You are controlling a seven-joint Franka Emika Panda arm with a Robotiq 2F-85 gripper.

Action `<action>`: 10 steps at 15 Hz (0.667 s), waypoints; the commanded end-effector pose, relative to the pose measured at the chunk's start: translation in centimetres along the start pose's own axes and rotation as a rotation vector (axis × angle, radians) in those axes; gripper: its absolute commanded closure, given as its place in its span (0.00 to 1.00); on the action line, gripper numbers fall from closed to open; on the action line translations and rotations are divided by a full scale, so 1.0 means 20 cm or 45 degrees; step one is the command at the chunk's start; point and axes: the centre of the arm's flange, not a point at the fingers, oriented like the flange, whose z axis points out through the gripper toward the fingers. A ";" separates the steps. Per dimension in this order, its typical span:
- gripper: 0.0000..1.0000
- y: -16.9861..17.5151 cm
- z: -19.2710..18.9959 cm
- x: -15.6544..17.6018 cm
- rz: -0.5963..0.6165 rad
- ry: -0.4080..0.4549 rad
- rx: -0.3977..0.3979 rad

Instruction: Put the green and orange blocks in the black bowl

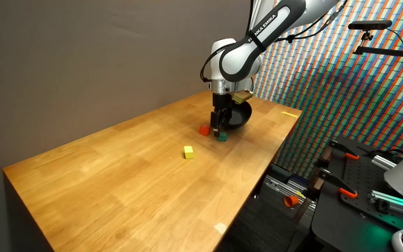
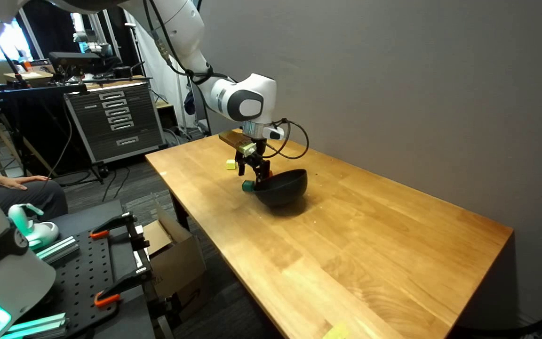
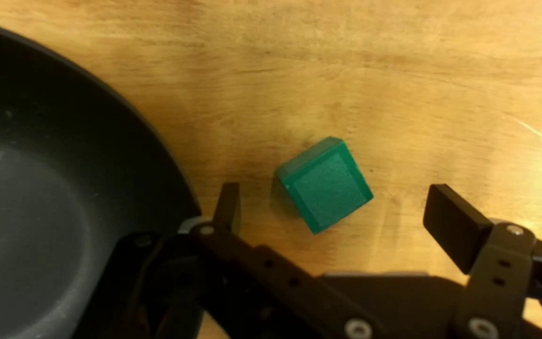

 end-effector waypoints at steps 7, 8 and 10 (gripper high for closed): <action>0.58 0.00 -0.01 0.01 0.090 0.052 0.023; 0.65 0.00 -0.01 0.01 0.096 0.054 0.025; 0.81 0.01 -0.01 0.01 0.110 0.059 0.029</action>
